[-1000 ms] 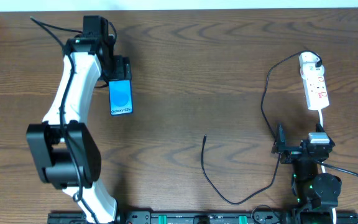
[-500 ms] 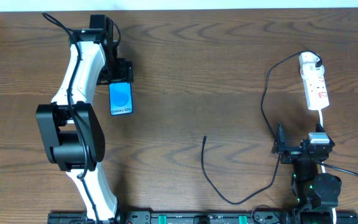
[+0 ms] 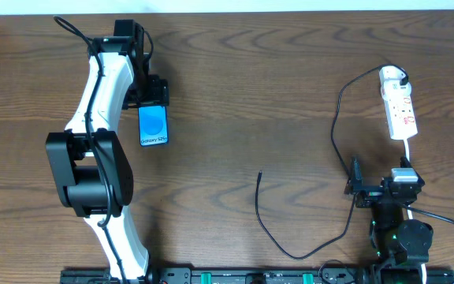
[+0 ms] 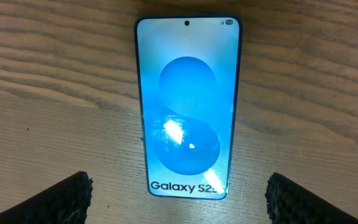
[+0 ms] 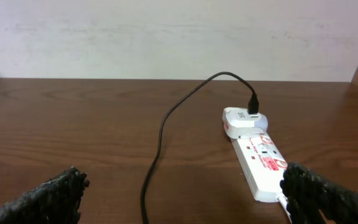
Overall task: Plug charger to phone and switch on socket
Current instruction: 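Move the left gripper forward and down over the blue phone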
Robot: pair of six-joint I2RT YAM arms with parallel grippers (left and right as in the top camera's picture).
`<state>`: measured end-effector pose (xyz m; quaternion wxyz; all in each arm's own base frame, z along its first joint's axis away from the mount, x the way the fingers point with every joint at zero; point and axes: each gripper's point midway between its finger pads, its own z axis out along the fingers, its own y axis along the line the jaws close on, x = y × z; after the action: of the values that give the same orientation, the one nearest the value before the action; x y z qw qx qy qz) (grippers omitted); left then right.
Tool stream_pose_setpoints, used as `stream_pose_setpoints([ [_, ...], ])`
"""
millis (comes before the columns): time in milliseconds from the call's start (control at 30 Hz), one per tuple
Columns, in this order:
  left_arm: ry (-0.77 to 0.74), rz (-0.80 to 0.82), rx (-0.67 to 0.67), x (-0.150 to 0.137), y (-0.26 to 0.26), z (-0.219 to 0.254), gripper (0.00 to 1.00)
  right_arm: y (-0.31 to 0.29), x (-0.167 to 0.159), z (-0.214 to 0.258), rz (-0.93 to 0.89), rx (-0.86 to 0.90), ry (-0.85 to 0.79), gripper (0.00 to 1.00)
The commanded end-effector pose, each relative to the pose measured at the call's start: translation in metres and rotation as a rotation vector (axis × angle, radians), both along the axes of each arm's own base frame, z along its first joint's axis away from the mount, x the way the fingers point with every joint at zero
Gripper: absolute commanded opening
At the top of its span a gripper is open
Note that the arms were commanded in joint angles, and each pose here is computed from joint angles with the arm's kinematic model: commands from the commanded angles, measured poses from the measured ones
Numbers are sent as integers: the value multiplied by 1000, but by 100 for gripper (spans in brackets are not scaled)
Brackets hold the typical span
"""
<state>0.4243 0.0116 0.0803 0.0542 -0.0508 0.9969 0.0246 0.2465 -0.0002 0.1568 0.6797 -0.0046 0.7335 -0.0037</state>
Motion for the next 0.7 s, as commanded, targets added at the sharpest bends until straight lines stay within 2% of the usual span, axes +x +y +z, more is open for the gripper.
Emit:
stream_pose_setpoints([
  [0, -1, -3, 5, 3, 3, 0, 83, 2, 0, 0, 11, -11, 0, 99],
  [33, -2, -3, 5, 4, 3, 0, 83, 2, 0, 0, 11, -11, 0, 99],
  [67, -2, -3, 5, 4, 3, 0, 72, 2, 0, 0, 11, -11, 0, 99],
  [100, -2, -3, 5, 4, 3, 0, 40, 2, 0, 0, 11, -11, 0, 99],
  [133, -3, -3, 5, 4, 3, 0, 27, 2, 0, 0, 12, -11, 0, 99],
  [167, -3, -3, 5, 4, 3, 0, 25, 2, 0, 0, 11, -11, 0, 99],
  [200, -3, -2, 5, 4, 3, 0, 48, 2, 0, 0, 11, -11, 0, 99],
  [233, -3, -3, 1, 4, 2, 0, 98, 2, 0, 0, 11, -11, 0, 99],
  [667, 35, -6, -43, -7, -6, -14, 98, 2, 0, 0, 11, -11, 0, 99],
])
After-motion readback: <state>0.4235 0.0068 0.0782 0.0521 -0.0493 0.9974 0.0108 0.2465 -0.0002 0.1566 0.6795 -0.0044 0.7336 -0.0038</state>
